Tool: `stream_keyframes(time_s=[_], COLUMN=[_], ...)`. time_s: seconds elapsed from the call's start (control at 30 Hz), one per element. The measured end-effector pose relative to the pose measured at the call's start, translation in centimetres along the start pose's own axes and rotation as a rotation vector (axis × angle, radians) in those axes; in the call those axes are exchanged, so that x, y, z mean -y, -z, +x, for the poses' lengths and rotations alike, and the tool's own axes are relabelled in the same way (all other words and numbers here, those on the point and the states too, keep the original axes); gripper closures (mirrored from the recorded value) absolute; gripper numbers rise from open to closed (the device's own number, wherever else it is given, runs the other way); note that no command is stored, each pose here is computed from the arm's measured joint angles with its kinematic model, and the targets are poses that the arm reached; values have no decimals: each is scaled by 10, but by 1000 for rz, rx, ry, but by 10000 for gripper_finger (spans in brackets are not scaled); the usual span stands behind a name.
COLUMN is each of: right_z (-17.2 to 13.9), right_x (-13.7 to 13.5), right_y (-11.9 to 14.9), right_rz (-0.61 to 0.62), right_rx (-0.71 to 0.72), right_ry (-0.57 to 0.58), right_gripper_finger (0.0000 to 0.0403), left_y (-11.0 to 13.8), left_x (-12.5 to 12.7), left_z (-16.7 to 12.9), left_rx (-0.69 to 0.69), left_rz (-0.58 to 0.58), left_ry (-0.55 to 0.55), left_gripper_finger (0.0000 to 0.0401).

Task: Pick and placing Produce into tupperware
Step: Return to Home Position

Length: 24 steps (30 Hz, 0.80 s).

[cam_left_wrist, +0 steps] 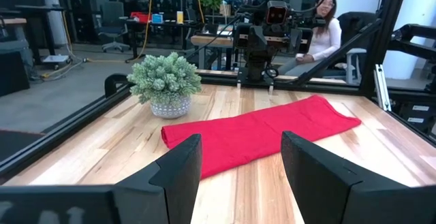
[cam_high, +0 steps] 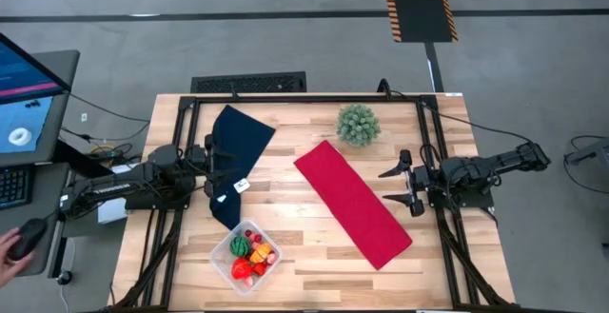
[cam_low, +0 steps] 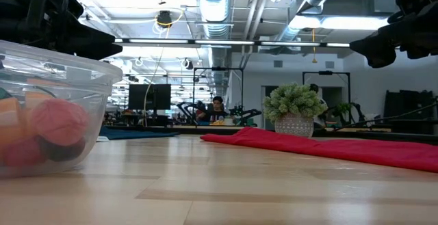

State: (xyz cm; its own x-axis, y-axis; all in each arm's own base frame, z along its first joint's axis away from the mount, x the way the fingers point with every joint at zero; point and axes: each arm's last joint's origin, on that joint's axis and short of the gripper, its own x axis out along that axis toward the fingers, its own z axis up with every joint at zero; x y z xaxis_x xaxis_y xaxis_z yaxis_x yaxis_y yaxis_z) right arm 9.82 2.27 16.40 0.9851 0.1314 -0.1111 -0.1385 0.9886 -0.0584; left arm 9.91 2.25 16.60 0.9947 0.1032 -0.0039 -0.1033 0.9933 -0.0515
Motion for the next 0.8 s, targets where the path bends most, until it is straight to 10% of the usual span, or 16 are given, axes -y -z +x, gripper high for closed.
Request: stream_keyframes(time_s=[0.8], right_z=[0], right_x=[0], right_y=[0], right_rz=[0], right_rx=[0], right_ry=[0], right_gripper_finger=[90], left_y=[0], left_x=[0], left_z=[0], left_rx=[0], left_rz=[3], left_ry=[0], left_gripper_finger=[209])
